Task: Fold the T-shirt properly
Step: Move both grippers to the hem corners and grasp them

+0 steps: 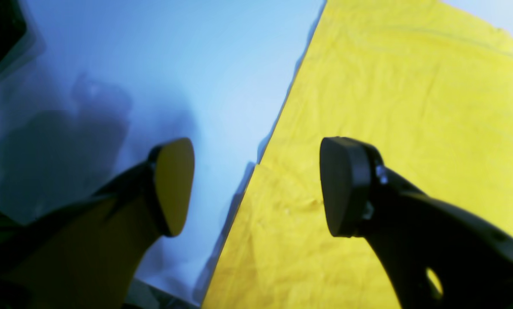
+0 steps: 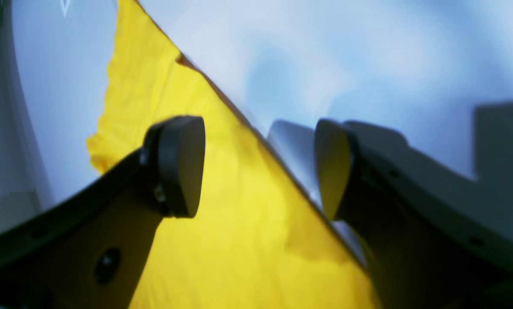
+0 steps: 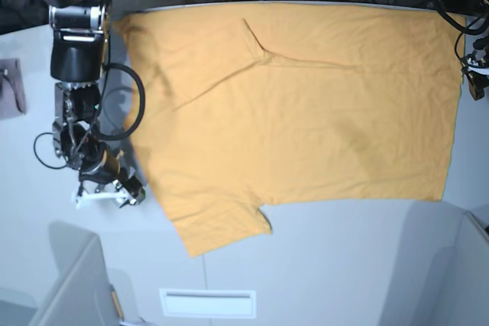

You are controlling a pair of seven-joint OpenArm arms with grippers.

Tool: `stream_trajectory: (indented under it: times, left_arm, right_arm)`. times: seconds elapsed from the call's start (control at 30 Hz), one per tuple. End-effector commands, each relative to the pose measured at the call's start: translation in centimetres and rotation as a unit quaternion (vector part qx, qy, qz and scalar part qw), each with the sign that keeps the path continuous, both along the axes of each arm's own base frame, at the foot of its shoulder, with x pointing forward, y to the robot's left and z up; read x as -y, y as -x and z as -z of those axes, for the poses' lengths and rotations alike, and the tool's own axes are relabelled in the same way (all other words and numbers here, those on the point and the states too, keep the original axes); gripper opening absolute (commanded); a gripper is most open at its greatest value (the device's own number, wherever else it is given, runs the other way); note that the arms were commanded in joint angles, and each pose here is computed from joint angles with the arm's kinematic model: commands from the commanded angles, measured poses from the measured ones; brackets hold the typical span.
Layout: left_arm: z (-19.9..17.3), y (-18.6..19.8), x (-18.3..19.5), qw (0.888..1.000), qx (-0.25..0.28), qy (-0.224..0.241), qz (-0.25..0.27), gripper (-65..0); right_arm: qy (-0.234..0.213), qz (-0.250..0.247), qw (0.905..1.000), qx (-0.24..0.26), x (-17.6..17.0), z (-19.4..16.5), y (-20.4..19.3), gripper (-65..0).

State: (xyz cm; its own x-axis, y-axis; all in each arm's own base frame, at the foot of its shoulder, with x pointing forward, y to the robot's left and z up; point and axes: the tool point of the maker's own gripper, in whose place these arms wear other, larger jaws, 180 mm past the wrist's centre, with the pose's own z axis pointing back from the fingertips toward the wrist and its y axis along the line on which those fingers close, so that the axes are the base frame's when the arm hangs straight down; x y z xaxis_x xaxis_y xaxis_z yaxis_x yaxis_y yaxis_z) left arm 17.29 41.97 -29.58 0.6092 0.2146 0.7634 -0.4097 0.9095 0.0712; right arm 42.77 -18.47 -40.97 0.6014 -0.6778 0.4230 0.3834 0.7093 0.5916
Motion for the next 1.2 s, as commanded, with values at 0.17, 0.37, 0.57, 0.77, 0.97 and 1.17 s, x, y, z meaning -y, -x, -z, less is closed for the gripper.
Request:
stream_trajectory:
  times: [0.17,0.37,0.57,0.77,0.97,1.17]
  left_arm:
    - [-1.0,0.2,-0.5,1.000,0.003,-0.018,0.005,-21.6]
    - [-1.0,0.1,-0.6,1.000,0.005,-0.018,0.005,-21.6]
    - [-1.0,0.0,-0.5,1.000,0.006,-0.018,0.005,-21.6]
    - [-1.0,0.0,-0.5,1.000,0.005,-0.017,0.004,-21.6]
    - [-1.0,-1.2,-1.9,1.000,0.013,-0.011,-0.002,-21.6]
    - [0.6,-6.7,-6.7,0.998,-0.047,-0.036,-0.016,-21.6]
  right_arm:
    - [0.015,-0.040,0.9990,0.013,-1.1,0.1,-3.6,-27.3]
    - [0.036,-0.112,0.9929,0.014,-3.9,1.2,-4.4,-27.3]
    - [0.060,-0.148,0.9868,0.022,-5.5,1.1,-4.7,-27.3]
    - [0.067,-0.170,0.9829,0.020,-7.0,1.3,-4.5,-27.6]
    - [0.071,-0.160,0.9841,0.031,-6.7,1.2,-4.8,-54.0]
    - [0.071,-0.156,0.9847,0.033,-6.6,1.2,-4.9,-65.0]
